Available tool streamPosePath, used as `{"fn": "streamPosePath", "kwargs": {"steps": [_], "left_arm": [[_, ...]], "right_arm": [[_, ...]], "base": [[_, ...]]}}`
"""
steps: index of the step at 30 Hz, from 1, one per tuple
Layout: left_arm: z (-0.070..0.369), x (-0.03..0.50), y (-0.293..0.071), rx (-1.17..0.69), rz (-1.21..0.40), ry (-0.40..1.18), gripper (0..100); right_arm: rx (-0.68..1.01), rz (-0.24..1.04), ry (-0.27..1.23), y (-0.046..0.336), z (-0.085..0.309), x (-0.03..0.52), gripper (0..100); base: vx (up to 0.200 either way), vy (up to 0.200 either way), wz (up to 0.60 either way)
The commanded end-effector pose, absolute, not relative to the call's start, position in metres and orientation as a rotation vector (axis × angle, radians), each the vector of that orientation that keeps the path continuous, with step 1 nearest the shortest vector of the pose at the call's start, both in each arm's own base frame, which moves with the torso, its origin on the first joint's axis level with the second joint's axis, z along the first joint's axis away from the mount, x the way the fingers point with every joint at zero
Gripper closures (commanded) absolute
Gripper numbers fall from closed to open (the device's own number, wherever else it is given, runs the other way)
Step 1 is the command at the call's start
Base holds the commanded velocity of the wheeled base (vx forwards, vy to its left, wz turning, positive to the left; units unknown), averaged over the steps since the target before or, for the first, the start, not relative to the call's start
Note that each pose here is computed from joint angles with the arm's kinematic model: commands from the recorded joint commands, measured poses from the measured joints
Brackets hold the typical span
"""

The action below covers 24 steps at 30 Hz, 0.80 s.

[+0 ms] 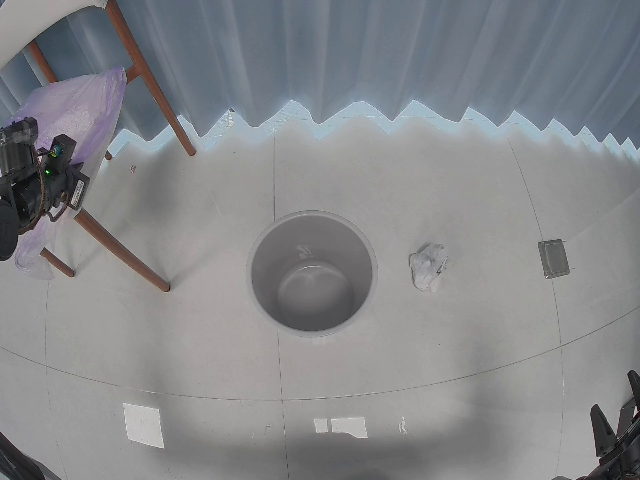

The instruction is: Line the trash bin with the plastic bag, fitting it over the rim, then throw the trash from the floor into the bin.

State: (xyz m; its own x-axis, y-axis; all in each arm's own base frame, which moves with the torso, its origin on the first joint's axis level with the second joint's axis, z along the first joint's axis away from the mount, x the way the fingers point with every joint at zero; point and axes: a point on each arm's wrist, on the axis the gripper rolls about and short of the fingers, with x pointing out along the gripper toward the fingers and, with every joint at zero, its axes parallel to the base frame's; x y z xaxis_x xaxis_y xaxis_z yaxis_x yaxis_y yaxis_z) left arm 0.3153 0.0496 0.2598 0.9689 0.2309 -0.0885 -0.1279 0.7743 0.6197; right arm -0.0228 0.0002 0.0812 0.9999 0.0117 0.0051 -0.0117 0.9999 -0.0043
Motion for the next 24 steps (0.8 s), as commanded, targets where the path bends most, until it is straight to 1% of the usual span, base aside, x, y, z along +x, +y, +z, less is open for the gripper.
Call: {"fn": "streamPosePath", "kwargs": {"steps": [1, 4, 8, 10, 13, 15, 18, 19, 24], "left_arm": [[0.291, 0.28, 0.049, 0.617, 0.241, 0.071, 100], [0.299, 0.264, 0.048, 0.575, 0.251, 0.047, 100], [0.304, 0.235, 0.047, 0.494, 0.254, 0.069, 100], [0.305, 0.224, 0.044, 0.45, 0.231, 0.079, 100], [0.308, 0.209, 0.039, 0.37, 0.154, 0.075, 100], [0.309, 0.206, 0.038, 0.345, 0.117, 0.066, 100], [0.309, 0.206, 0.038, 0.345, 0.117, 0.066, 100], [0.312, 0.205, 0.034, 0.24, 0.031, 0.036, 100], [0.318, 0.195, 0.005, 0.09, -0.173, -0.009, 100]], "right_arm": [[-0.005, 0.012, -0.005, 0.0, 0.076, -0.023, 0], [-0.005, 0.012, -0.005, 0.0, 0.076, -0.023, 0], [-0.005, 0.012, -0.005, 0.0, 0.076, -0.023, 0], [-0.005, 0.012, -0.005, 0.0, 0.076, -0.023, 0], [-0.005, 0.012, -0.005, 0.0, 0.076, -0.023, 0], [-0.005, 0.012, -0.005, 0.0, 0.076, -0.023, 0], [-0.005, 0.012, -0.005, 0.0, 0.076, -0.023, 0], [-0.005, 0.012, -0.005, 0.0, 0.076, -0.023, 0], [-0.005, 0.012, -0.005, 0.0, 0.076, -0.023, 0]], "base": [[0.0, 0.0, 0.0], [0.0, 0.0, 0.0], [0.0, 0.0, 0.0], [0.0, 0.0, 0.0], [0.0, 0.0, 0.0], [0.0, 0.0, 0.0], [0.0, 0.0, 0.0], [0.0, 0.0, 0.0], [0.0, 0.0, 0.0]]}}
